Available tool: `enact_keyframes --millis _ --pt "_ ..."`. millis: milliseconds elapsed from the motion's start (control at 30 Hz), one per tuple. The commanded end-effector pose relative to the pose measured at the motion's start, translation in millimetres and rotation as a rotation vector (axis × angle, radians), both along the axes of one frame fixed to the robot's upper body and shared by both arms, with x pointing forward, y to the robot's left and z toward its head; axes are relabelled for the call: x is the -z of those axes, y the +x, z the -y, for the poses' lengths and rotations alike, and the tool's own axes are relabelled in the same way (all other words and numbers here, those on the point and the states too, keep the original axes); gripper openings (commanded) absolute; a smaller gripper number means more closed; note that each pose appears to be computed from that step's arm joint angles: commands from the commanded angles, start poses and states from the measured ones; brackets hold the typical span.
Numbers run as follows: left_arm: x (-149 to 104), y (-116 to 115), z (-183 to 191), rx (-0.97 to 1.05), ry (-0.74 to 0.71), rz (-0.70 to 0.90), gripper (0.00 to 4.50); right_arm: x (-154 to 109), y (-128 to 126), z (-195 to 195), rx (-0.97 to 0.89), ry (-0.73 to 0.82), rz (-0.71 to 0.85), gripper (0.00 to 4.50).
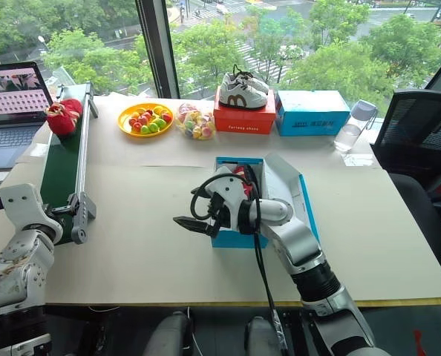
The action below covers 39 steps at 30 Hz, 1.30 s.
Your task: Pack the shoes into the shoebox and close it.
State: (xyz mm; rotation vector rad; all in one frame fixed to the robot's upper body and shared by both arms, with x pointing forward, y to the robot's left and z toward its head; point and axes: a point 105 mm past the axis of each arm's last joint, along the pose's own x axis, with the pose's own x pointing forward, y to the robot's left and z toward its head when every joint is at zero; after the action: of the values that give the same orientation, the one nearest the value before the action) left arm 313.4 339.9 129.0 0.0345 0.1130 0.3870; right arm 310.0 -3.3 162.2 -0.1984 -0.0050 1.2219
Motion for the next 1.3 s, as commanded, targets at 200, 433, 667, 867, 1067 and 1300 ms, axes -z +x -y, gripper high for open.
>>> enact_keyframes --millis 200,433,667,867,1067,1300 --pt "-13.8 -2.1 -9.2 -0.036 0.038 0.028 4.46 -13.2 -2.5 2.1 0.008 0.043 0.043 4.5" --pt "-9.9 -2.6 -11.6 -0.046 0.027 0.018 4.46 -12.1 -2.3 3.8 0.013 0.042 0.043 4.5" --pt "-6.7 -2.8 -13.1 -0.05 0.024 0.01 4.46 -9.9 -2.7 5.3 0.021 0.038 0.041 4.5" --pt "-3.4 -4.0 -15.2 -0.058 0.023 0.002 4.46 -10.4 -3.7 6.6 0.021 0.038 0.042 4.5" --pt "1.3 -6.9 -20.0 -0.075 0.022 -0.012 4.46 -11.0 -3.7 7.1 0.022 0.038 0.043 4.5" --pt "3.2 -6.8 -18.8 -0.079 -0.008 0.001 4.22 -15.0 -3.4 7.3 0.021 0.051 0.047 4.5"
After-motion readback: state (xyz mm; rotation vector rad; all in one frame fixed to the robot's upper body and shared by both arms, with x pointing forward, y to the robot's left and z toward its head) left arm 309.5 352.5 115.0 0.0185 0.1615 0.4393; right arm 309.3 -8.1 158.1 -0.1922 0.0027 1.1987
